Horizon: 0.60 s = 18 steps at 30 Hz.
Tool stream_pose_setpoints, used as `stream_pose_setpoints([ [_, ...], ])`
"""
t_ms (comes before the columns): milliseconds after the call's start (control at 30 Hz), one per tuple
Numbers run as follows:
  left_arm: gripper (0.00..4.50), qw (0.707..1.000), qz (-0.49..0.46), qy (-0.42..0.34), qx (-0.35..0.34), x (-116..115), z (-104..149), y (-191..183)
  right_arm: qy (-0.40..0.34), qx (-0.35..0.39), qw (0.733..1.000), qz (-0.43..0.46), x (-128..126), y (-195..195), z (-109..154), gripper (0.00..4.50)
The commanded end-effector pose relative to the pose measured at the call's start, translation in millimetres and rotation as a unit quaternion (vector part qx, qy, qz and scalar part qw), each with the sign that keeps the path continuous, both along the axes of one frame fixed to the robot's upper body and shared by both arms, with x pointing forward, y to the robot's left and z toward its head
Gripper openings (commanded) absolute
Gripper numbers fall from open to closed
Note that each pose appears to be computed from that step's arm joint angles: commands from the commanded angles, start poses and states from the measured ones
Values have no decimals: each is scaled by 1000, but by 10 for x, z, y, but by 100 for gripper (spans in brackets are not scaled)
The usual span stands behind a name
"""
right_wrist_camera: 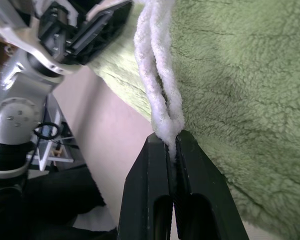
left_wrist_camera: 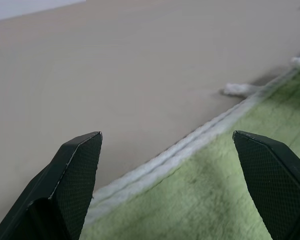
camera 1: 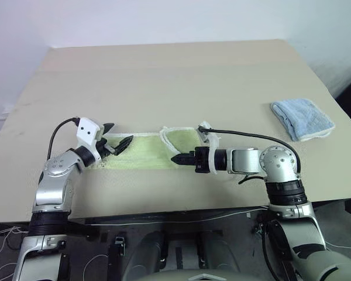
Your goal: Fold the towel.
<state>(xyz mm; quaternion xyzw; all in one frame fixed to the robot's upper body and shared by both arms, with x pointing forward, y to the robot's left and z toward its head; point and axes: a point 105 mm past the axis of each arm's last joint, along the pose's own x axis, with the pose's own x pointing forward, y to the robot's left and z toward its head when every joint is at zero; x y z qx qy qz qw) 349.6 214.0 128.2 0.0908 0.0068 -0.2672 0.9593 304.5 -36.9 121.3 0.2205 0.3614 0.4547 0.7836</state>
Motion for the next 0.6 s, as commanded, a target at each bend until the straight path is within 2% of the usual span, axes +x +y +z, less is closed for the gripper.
stream_pose_setpoints([
  [33, 439, 999, 2, -32, 0, -22, 181, 24, -29, 16, 999, 14, 18, 66, 152, 2],
  [167, 439, 999, 0, -33, -1, -20, 189, 4, -46, 33, 998, 21, 9, 101, 226, 98],
  [333, 439, 999, -11, -40, -1, 12, 238, -55, -60, 54, 996, 39, -72, 93, 308, 266],
  [467, 439, 997, -32, -65, -29, 42, 432, -142, -103, 98, 990, 16, -62, -77, 521, 402],
  [533, 439, 994, -56, -72, -52, 25, 539, -230, -136, 96, 986, 2, -47, -176, 570, 402],
  [600, 401, 989, -80, -73, -104, 17, 680, -340, -176, 75, 981, -9, -21, -244, 550, 406],
])
